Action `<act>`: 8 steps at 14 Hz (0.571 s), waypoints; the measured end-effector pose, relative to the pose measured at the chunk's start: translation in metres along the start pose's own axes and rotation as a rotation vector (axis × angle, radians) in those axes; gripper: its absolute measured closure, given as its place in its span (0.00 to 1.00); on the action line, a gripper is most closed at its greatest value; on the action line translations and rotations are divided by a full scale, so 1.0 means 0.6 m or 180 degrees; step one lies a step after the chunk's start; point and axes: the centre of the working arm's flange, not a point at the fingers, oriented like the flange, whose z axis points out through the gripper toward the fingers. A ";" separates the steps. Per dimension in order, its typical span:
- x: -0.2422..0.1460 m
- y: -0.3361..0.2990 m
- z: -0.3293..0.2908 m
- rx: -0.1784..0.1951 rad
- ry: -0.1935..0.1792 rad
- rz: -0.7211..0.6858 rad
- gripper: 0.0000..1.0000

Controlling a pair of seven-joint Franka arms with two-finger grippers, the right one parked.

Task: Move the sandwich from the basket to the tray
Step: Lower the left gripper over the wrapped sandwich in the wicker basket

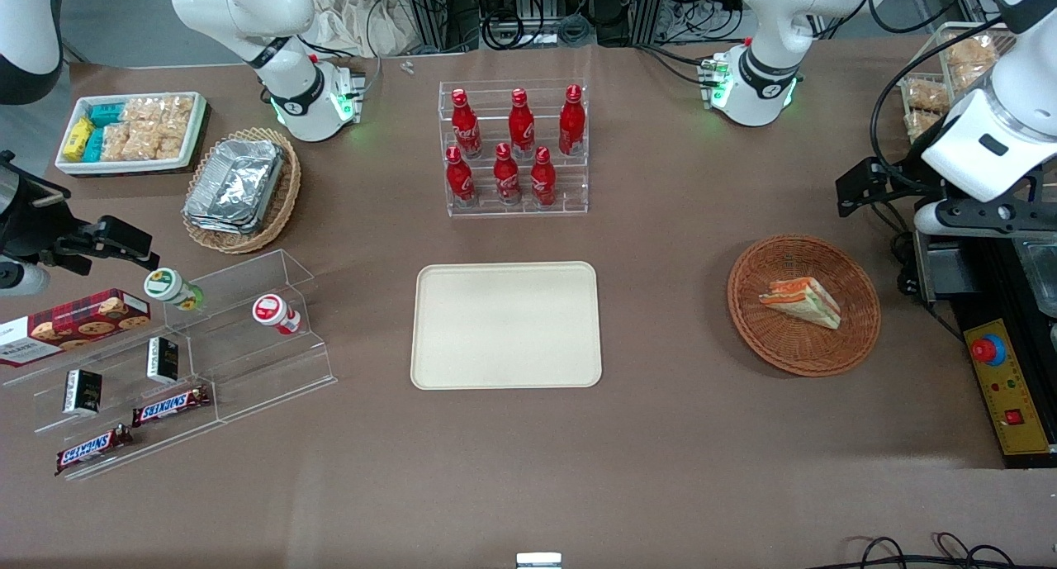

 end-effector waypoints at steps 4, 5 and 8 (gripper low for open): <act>-0.006 -0.001 0.006 0.0012 -0.0113 -0.0003 0.00; -0.004 -0.005 0.011 0.0016 -0.0137 -0.0090 0.00; 0.013 -0.021 0.055 0.0082 -0.0299 -0.1041 0.00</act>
